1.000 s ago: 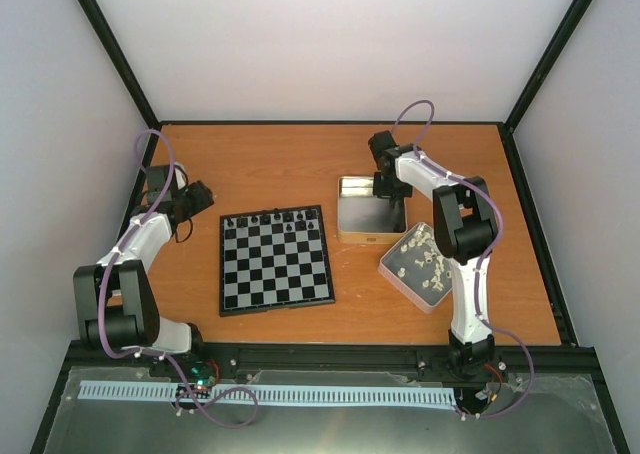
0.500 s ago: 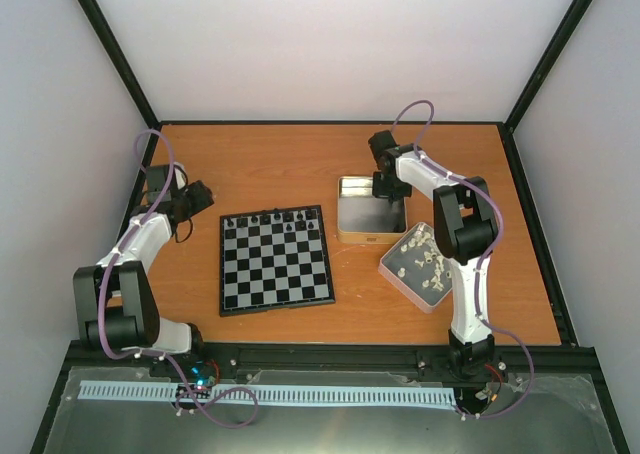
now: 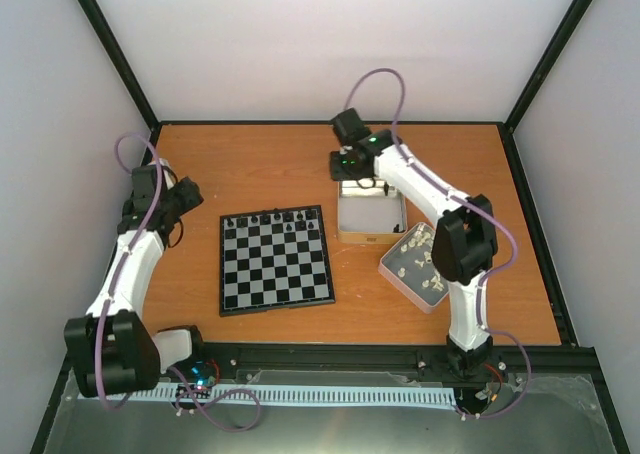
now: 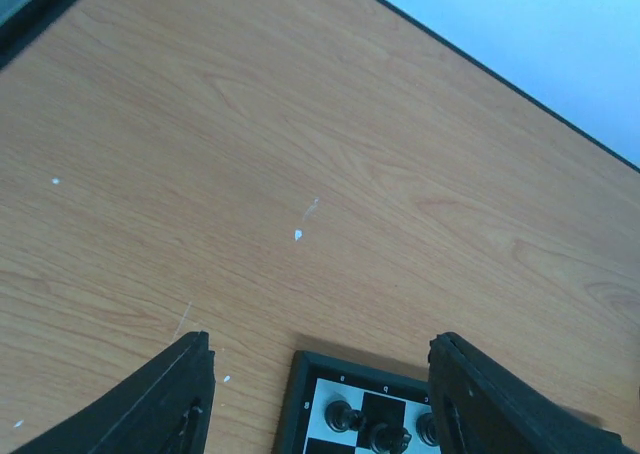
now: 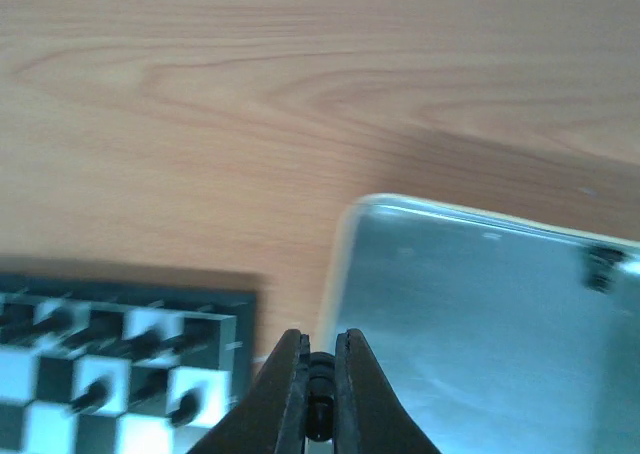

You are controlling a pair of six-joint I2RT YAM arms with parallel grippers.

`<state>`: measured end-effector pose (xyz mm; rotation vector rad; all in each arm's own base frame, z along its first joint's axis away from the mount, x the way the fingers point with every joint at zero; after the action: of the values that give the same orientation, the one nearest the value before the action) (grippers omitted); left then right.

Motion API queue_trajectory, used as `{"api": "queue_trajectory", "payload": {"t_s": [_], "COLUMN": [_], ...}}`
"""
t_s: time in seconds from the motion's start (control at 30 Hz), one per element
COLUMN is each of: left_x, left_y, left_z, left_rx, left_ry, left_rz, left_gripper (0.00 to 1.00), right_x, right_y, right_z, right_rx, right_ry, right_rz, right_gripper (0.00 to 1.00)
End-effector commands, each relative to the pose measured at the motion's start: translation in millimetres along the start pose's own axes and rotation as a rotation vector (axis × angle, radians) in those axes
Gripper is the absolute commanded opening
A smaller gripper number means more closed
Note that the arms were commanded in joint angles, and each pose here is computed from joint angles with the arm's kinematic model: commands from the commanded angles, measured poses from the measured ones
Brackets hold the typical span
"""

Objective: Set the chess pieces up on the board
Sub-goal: Pick up the chess piece from the storage box, then place the chess piece on the chessboard.

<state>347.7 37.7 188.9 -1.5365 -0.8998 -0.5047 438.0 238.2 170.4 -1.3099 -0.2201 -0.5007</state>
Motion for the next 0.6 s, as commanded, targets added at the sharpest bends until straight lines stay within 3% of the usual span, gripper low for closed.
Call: {"api": "queue_trajectory", "payload": {"t_s": [0.0,0.2,0.4,0.5,0.57], "left_x": [-0.5,-8.3,-23.7,-29.5,-35.0], "left_y": [-23.8,-44.7,-47.5,-51.9,-54.8], "left_z": [9.3,8.8,10.5,10.5,13.7], "left_rx": [0.063,0.059,0.06,0.059,0.081], "left_ry": [0.015,0.046,0.034,0.03,0.032], "left_rz": [-0.02,-0.062,-0.036,-0.012,0.01], "left_gripper": [0.61,0.64,0.7,0.79,0.9], "right_x": [-35.7,-89.7,-135.5,-152.2,-159.6], "right_y": [-13.4,-4.2,3.2,10.1,13.6], "right_z": [70.1,138.8,172.2,175.5,175.9], "right_rx": [0.101,0.192,0.253,0.263,0.267], "right_ry": [-0.193,-0.438,-0.597,-0.638,-0.654], "right_rz": [0.016,0.042,0.087,0.123,0.14], "right_gripper": [0.03,0.03,0.03,0.03,0.03]}}
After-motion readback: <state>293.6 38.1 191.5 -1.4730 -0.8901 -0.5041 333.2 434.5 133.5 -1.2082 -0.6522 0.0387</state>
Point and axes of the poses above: each gripper's point midway between its finger pads, its own y axis out along the fingers, its own z axis along the line the jaws close on, x = y × z, the point moved 2 cm from there along -y, back along the fingers, and after that the axes turned 15 degrees about y, right-handed, at the moved point
